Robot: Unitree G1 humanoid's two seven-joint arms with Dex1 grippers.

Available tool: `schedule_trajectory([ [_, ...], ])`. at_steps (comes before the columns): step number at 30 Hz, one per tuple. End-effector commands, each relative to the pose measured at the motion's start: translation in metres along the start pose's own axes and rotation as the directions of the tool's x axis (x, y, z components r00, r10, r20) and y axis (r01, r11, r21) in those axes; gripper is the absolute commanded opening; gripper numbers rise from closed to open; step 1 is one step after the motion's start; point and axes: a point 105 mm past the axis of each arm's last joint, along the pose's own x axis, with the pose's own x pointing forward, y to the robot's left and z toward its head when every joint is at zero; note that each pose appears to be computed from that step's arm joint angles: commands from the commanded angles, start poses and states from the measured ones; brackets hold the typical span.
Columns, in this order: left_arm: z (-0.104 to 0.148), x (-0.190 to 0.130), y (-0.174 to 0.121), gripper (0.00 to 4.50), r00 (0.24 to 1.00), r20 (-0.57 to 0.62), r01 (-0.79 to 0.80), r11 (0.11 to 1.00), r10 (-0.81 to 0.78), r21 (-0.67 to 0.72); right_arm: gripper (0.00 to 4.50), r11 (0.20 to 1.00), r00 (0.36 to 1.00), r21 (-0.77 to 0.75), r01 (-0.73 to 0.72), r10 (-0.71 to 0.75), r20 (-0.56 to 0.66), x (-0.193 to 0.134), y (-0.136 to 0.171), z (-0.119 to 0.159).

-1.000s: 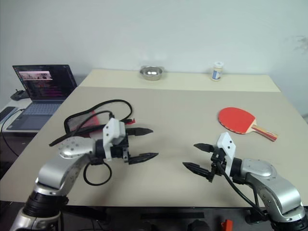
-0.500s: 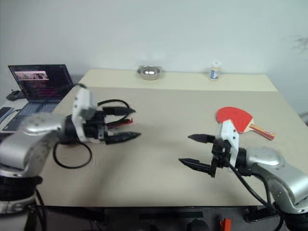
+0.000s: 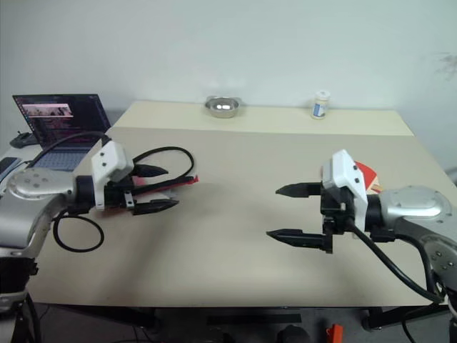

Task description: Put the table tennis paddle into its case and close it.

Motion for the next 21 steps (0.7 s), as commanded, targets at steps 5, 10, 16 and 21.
schedule_trajectory([
  [5,-0.019,-0.003,0.004,4.5,0.999,-0.029,-0.031,0.999,0.03,-0.041,4.45,0.999,1.0,-0.031,0.006,-0.006,0.007,-0.001,0.001,0.006],
  [10,-0.022,0.001,-0.002,4.5,1.0,-0.014,-0.018,0.995,0.017,-0.093,4.45,0.999,1.0,-0.053,-0.002,0.002,0.001,-0.007,0.0,0.013],
  [16,-0.021,0.01,-0.008,2.83,1.0,0.003,-0.005,0.991,0.006,-0.132,4.5,0.994,1.0,-0.107,0.021,-0.023,-0.021,-0.016,-0.008,0.022],
  [21,-0.016,0.017,-0.011,0.87,1.0,0.029,0.001,0.986,0.003,-0.165,4.5,0.992,0.999,-0.12,0.035,-0.036,-0.006,-0.019,-0.015,0.029],
])
